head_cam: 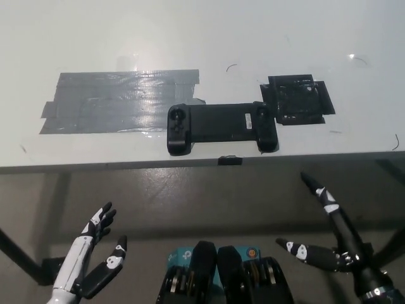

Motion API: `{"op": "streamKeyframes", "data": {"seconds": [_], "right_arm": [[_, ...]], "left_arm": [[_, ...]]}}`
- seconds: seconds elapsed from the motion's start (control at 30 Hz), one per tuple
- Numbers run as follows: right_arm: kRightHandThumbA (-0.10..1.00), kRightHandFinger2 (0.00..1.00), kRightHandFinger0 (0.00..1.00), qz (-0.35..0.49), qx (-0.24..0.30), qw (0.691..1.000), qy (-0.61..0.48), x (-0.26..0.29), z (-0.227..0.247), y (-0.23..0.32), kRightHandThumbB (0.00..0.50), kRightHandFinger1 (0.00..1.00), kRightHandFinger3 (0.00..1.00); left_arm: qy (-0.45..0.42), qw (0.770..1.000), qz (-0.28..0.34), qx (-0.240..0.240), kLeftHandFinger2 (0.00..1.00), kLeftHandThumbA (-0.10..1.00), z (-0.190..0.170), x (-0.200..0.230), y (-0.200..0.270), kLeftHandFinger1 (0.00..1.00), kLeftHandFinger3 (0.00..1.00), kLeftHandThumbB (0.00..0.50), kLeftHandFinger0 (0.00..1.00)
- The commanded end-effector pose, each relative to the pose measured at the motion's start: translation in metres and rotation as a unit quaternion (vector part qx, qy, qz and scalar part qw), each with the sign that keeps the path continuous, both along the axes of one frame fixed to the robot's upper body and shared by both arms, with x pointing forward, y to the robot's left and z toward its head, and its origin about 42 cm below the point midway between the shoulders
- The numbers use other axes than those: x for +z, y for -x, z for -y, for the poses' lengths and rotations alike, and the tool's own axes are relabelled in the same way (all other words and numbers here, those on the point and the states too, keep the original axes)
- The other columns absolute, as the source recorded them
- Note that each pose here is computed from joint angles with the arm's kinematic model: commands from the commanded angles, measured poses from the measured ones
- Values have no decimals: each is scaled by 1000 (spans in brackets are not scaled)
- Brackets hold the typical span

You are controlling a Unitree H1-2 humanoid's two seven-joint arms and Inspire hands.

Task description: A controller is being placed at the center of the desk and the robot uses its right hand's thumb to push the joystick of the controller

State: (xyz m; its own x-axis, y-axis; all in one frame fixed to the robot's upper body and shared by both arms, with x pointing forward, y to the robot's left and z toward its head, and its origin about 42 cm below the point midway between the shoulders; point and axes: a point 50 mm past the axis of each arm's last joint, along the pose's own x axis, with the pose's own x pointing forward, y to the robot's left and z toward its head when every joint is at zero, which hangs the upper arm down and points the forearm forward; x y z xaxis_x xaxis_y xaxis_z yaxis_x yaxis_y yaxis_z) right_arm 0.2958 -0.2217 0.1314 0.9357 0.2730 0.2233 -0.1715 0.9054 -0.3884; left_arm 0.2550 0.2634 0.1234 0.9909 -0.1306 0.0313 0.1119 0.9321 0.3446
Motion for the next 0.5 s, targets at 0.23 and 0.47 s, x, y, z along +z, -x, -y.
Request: {"op": "streamKeyframes", "data": {"seconds": [0.23, 0.47], "right_arm": [[995, 1000, 1000, 137, -28, 990, 11, 90, 8, -37, 348, 1000, 1000], [1000, 1000, 1000, 152, -40, 987, 8, 130, 13, -86, 327, 1000, 1000]], "left_arm": [[-1, 999, 39, -9, 1000, 498, 4, 18, -3, 1000, 1000, 97, 1000], [-3, 999, 40, -12, 1000, 492, 4, 19, -7, 1000, 1000, 99, 1000]]}}
